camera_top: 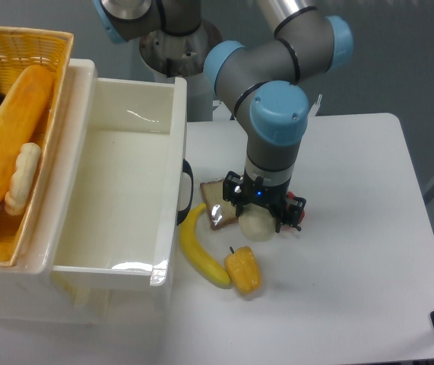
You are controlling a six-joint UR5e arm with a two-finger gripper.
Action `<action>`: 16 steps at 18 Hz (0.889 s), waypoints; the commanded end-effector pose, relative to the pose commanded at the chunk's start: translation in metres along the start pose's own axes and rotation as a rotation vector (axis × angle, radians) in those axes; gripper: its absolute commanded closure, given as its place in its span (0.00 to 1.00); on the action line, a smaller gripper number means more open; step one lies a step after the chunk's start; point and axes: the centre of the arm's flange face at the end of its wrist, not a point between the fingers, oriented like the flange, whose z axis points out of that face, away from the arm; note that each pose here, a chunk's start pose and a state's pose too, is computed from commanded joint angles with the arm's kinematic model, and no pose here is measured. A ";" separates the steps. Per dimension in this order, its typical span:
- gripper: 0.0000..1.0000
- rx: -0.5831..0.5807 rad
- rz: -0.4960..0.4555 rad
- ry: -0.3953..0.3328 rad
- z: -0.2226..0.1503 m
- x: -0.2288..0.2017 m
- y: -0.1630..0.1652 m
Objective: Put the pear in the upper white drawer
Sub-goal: 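Close the gripper around the pale pear on the bread slice, then lift the pear and carry it over the open white drawer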
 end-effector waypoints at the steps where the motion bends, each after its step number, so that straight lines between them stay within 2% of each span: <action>1: 0.42 0.010 -0.039 0.002 -0.008 0.000 0.003; 3: 0.42 0.043 -0.141 0.018 -0.020 -0.006 0.007; 7: 0.41 0.065 -0.180 0.040 -0.047 0.003 0.014; 10: 0.41 0.130 -0.218 0.079 -0.087 0.008 0.032; 16: 0.41 0.214 -0.256 0.208 -0.136 0.046 0.051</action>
